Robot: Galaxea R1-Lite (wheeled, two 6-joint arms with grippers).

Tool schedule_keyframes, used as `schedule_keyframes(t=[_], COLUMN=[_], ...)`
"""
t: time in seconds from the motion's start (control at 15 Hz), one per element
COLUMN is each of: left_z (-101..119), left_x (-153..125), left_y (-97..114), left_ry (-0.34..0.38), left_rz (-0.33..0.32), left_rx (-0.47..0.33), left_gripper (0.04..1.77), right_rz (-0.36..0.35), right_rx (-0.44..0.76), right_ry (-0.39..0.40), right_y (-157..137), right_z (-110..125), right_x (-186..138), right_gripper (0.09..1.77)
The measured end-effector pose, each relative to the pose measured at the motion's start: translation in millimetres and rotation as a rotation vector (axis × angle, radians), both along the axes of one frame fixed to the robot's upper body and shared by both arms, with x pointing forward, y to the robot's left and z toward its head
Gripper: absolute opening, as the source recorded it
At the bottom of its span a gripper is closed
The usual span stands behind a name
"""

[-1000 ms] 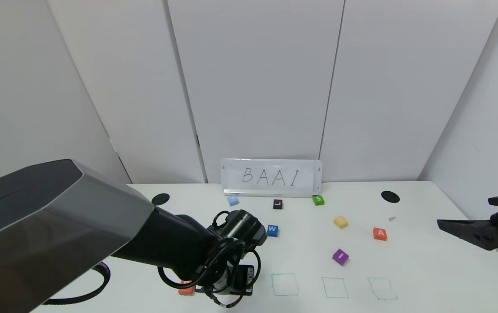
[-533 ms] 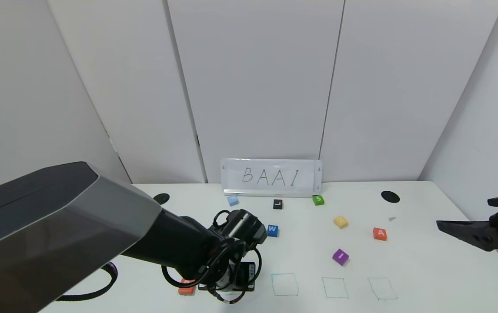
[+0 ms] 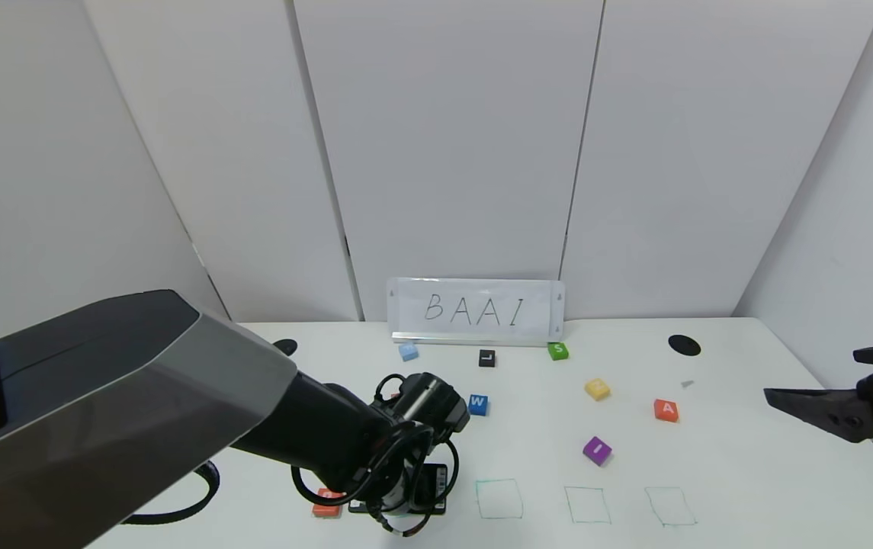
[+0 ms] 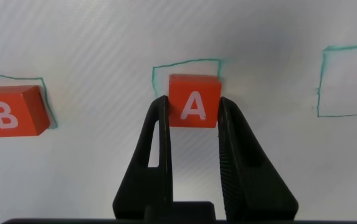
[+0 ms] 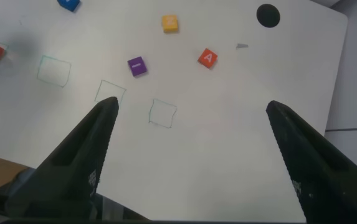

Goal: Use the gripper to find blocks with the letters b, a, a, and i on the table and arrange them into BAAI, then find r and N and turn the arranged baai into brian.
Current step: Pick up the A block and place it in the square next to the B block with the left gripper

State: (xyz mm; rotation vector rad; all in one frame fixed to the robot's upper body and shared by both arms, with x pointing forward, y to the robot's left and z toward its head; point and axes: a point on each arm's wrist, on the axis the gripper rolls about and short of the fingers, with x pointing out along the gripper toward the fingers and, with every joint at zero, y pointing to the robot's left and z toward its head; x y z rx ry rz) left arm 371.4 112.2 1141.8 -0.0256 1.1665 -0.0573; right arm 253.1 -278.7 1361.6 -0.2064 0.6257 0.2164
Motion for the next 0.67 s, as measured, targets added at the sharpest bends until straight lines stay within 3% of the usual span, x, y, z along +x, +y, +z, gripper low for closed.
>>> schedule_keyframes(t=[0.67], left_z=[-0.4], left_x=[1.0], left_y=[-0.6], left_ry=[-0.006], left_rz=[0.004], left_rx=[0.006], left_gripper=[0.49], right_rz=[0.003], right_rx=[-0.001], right_ry=[0.005], right_y=[0.6], right_z=[-1.2], right_x=[0.3], right_gripper=[1.71])
